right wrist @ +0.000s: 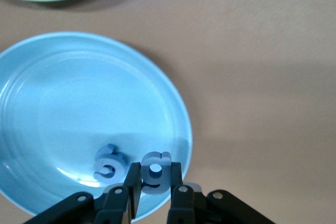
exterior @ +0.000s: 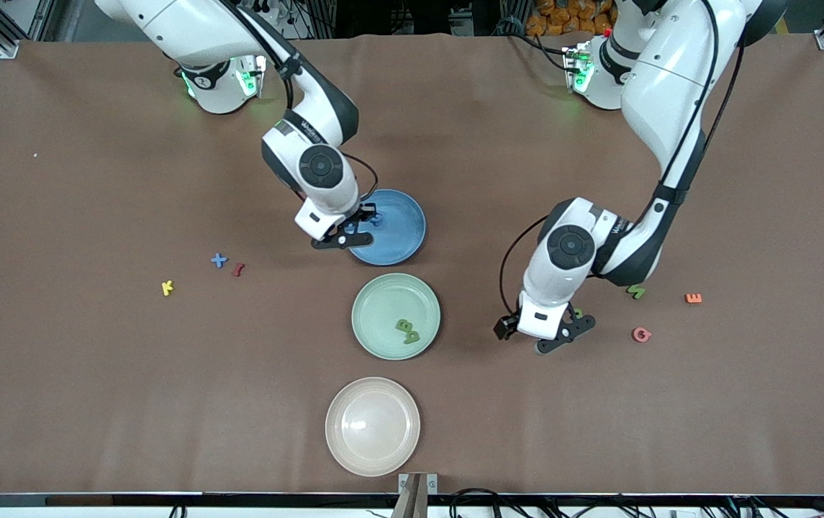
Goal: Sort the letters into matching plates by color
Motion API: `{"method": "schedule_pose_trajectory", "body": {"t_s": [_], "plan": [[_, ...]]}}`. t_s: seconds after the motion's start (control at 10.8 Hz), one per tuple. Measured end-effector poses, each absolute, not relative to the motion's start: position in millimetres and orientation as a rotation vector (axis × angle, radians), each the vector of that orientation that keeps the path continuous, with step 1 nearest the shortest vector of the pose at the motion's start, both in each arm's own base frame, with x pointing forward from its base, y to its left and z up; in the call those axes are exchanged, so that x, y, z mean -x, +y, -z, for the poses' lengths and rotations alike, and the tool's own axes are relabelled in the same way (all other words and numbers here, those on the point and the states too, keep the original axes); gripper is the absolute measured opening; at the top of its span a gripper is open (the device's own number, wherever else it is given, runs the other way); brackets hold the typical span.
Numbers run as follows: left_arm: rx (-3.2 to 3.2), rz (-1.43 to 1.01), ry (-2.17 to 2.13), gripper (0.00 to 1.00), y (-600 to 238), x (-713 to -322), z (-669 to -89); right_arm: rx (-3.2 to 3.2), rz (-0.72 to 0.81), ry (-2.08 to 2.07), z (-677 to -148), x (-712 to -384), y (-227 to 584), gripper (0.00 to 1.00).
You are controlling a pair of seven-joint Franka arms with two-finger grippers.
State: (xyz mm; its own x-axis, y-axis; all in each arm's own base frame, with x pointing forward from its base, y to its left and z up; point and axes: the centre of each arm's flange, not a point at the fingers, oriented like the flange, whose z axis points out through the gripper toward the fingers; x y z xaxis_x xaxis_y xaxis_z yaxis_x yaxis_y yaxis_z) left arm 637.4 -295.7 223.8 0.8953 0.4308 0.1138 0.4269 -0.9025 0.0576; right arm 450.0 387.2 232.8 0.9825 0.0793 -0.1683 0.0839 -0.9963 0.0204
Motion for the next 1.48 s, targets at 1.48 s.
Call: {"method": "schedule_pose_trajectory", "body": {"t_s": [1.48], "plan": [[-3.13, -0.079, 0.101, 1.0, -184.8, -611.9, -174.7, -3.15, 0.287, 0.0, -202.3, -429.2, 416.2, 0.36]]}}
